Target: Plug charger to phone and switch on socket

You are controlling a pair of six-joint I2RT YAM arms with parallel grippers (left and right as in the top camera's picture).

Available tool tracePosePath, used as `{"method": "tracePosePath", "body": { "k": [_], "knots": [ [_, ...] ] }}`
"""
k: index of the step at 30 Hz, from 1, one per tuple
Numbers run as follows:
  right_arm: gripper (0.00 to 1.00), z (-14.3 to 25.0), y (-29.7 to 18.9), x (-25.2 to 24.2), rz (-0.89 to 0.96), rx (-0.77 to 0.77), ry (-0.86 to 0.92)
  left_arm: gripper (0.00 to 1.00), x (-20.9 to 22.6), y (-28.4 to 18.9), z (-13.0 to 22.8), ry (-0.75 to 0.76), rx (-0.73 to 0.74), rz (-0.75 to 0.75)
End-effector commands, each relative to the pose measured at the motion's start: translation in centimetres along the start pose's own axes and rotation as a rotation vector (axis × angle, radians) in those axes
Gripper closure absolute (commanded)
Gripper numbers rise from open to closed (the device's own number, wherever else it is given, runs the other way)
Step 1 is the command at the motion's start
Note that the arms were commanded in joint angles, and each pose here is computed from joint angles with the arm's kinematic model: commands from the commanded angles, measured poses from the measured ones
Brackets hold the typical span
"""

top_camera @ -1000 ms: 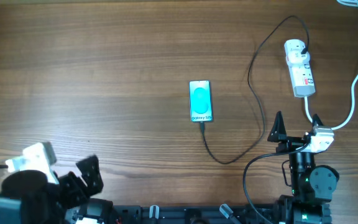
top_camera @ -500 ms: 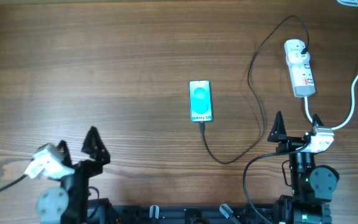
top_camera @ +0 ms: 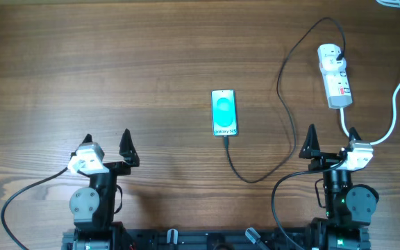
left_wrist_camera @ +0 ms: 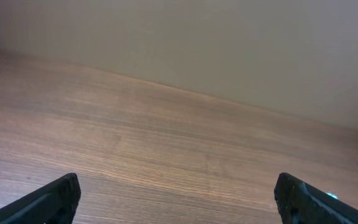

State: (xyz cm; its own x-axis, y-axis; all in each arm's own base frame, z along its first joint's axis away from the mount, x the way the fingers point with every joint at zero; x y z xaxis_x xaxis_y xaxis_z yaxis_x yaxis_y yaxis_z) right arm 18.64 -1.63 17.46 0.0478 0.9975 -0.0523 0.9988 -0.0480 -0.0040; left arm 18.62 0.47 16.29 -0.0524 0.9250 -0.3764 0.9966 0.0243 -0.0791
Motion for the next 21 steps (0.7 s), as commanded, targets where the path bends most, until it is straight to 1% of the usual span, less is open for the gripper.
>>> {"method": "tracePosePath", "body": {
  "k": [1,8,21],
  "knots": [
    [0.0,-0.18,-0.06,0.12,-0.012,-0.012,0.009,0.0,-0.2,0.01,0.25,0.05,0.001,0.022],
    [0.0,-0.18,-0.06,0.12,-0.012,-0.012,0.009,0.0,-0.62,0.0,0.41,0.052,0.01,0.045],
    [0.0,-0.18,-0.06,0.12,-0.012,-0.012,0.009,0.0,-0.6,0.01,0.42,0.052,0.01,0.044]
  ]
}}
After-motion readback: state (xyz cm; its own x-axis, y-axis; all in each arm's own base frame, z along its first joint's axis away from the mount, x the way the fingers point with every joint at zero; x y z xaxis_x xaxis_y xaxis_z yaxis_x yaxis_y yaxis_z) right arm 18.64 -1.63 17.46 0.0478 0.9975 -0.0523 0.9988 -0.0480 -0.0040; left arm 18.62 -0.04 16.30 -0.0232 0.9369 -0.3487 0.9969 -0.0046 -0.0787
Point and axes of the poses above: each gripper's point midway between its finger pads, its own y axis out along the fingers, its own x axis along the line the jaws close on, z = x × y, the point moved 6 cm from there along -y, back along the fingers, and after that the axes turned 9 degrees about -y, right-handed, at the moved point
